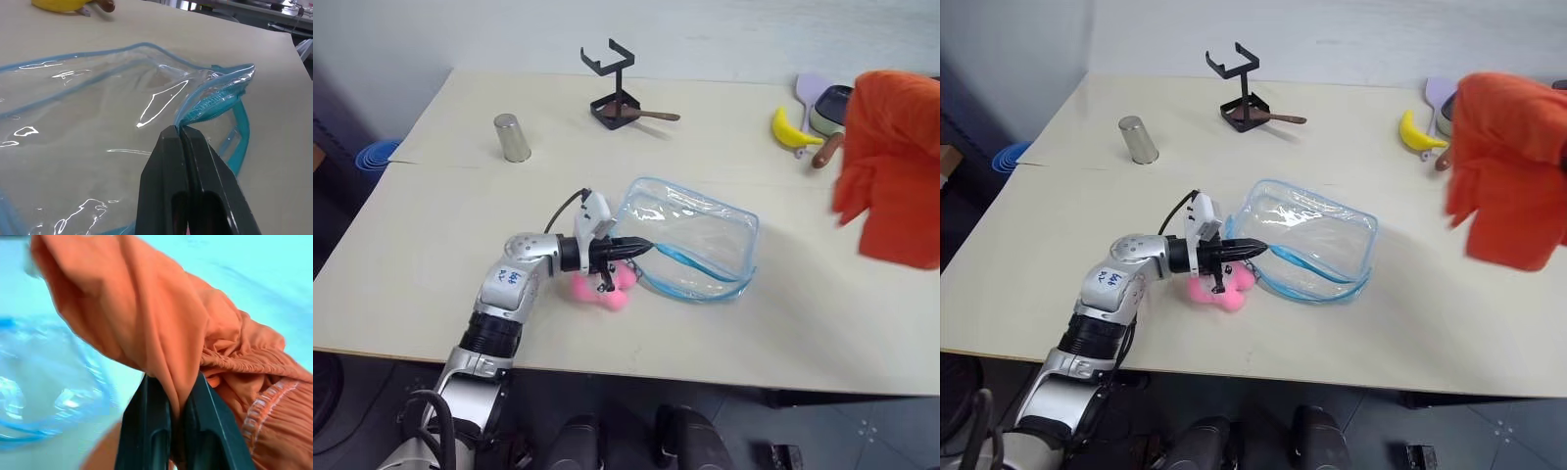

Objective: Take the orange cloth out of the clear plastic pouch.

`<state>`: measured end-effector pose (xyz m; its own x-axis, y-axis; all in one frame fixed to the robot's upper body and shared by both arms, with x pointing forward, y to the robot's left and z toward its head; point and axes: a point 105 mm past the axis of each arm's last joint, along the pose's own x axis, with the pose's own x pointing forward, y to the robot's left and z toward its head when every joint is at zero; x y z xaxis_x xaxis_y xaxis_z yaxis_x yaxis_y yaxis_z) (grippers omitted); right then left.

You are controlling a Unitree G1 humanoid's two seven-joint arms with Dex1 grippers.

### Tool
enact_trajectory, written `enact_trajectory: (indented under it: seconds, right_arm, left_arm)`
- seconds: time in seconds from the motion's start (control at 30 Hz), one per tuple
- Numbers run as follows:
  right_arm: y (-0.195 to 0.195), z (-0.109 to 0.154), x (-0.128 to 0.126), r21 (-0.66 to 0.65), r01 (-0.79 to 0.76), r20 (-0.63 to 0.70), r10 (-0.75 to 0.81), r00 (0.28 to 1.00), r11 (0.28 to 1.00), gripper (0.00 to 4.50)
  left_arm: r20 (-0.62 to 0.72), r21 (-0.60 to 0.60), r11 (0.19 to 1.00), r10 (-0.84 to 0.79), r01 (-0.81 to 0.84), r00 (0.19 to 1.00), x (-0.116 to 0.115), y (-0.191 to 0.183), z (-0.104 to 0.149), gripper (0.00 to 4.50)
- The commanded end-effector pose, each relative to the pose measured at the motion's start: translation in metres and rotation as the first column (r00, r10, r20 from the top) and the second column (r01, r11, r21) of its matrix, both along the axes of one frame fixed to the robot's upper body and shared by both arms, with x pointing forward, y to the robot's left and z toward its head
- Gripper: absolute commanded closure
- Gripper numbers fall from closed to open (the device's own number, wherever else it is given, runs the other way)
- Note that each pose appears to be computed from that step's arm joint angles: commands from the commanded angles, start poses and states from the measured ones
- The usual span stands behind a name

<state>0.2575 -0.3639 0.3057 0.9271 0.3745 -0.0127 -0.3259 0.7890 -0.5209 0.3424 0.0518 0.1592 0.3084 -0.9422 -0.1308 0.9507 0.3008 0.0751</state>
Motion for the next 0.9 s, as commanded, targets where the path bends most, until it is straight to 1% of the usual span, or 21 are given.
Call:
enact_trajectory:
  seconds: [0.03,0.07,0.1,0.13,0.17,0.23,0.27,0.3,0.33,0.37,0.43,0.47,0.5,0.6,0.67,0.7,0.77,0.8,0.83,0.87,0.9]
  right_arm:
    - [-0.021,-0.038,0.012,-0.432,0.082,0.001,-0.091,0.996,0.898,4.48]
    - [-0.022,-0.064,0.015,-0.467,0.053,-0.053,-0.088,0.995,0.882,4.48]
    - [-0.022,-0.083,0.018,-0.467,0.038,-0.094,-0.092,0.991,0.883,4.48]
    - [-0.015,-0.108,0.018,-0.461,-0.019,-0.137,-0.050,0.989,0.887,4.48]
    - [-0.009,-0.129,0.018,-0.403,-0.053,-0.177,-0.021,0.984,0.914,4.48]
    - [0.000,-0.155,0.014,-0.358,-0.110,-0.220,0.031,0.975,0.927,4.48]
    - [-0.001,-0.164,0.011,-0.313,-0.110,-0.252,0.029,0.967,0.943,4.15]
    - [0.000,-0.169,0.008,-0.306,-0.121,-0.258,0.040,0.965,0.944,3.79]
    - [0.001,-0.172,0.004,-0.290,-0.138,-0.268,0.058,0.962,0.947,3.56]
    - [0.002,-0.172,0.000,-0.267,-0.143,-0.268,0.070,0.961,0.953,3.12]
    - [0.002,-0.164,-0.007,-0.226,-0.144,-0.251,0.085,0.964,0.964,2.66]
    - [0.002,-0.160,-0.011,-0.202,-0.145,-0.253,0.092,0.963,0.969,2.24]
    - [0.004,-0.155,-0.017,-0.184,-0.156,-0.254,0.107,0.961,0.970,1.89]
    - [0.010,-0.142,-0.037,-0.151,-0.191,-0.266,0.146,0.953,0.970,1.04]
    - [0.013,-0.133,-0.047,-0.138,-0.194,-0.284,0.149,0.947,0.971,0.36]
    - [0.016,-0.129,-0.053,-0.141,-0.209,-0.284,0.163,0.945,0.968,0.04]
    - [0.026,-0.120,-0.057,-0.123,-0.239,-0.256,0.202,0.945,0.963,0.04]
    - [0.034,-0.118,-0.054,-0.101,-0.256,-0.241,0.226,0.944,0.961,0.04]
    - [0.042,-0.119,-0.051,-0.105,-0.281,-0.226,0.252,0.941,0.954,0.04]
    - [0.055,-0.125,-0.047,-0.113,-0.332,-0.233,0.300,0.925,0.936,0.04]
    - [0.071,-0.132,-0.044,-0.088,-0.380,-0.229,0.353,0.907,0.921,0.04]
  left_arm:
    - [0.056,-0.026,0.999,-0.019,0.020,0.998,-0.007,-0.003,0.009,4.50]
    - [0.058,-0.027,0.999,-0.019,0.021,0.998,-0.007,-0.003,0.008,4.50]
    - [0.061,-0.026,0.999,-0.020,0.021,0.998,-0.007,-0.004,0.008,4.50]
    - [0.063,-0.026,0.999,-0.021,0.022,0.998,-0.008,-0.005,0.007,4.50]
    - [0.067,-0.023,0.999,-0.024,0.026,0.997,-0.008,-0.005,0.007,4.50]
    - [0.068,-0.020,0.999,-0.037,0.038,0.997,-0.011,-0.007,0.007,4.50]
    - [0.069,-0.026,0.998,-0.048,0.050,0.996,-0.013,-0.008,0.008,4.50]
    - [0.062,-0.034,0.997,-0.065,0.067,0.996,-0.017,-0.008,0.010,4.31]
    - [0.062,-0.040,0.996,-0.078,0.081,0.995,-0.021,-0.008,0.012,4.10]
    - [0.057,-0.042,0.992,-0.113,0.115,0.992,-0.028,-0.008,0.014,3.79]
    - [0.093,-0.054,0.992,-0.106,0.111,0.990,-0.032,-0.002,0.022,3.40]
    - [0.101,-0.066,0.990,-0.116,0.123,0.988,-0.036,0.002,0.026,3.04]
    - [0.119,-0.074,0.990,-0.112,0.122,0.987,-0.039,0.009,0.030,2.72]
    - [0.157,-0.083,0.988,-0.115,0.129,0.981,-0.052,0.039,0.039,1.93]
    - [0.174,-0.051,0.992,-0.102,0.112,0.979,-0.059,0.059,0.039,1.88]
    - [0.184,-0.009,0.996,-0.086,0.090,0.979,-0.064,0.074,0.035,1.88]
    - [0.192,0.085,0.996,-0.038,0.021,0.981,-0.072,0.103,0.024,1.88]
    - [0.219,0.140,0.990,0.000,-0.031,0.976,-0.074,0.118,0.017,1.88]
    - [0.230,0.178,0.981,0.029,-0.071,0.973,-0.077,0.131,0.010,1.88]
    - [0.215,0.195,0.975,0.063,-0.106,0.975,-0.081,0.144,0.002,1.88]
    - [0.199,0.196,0.969,0.113,-0.152,0.973,-0.085,0.158,-0.006,1.88]
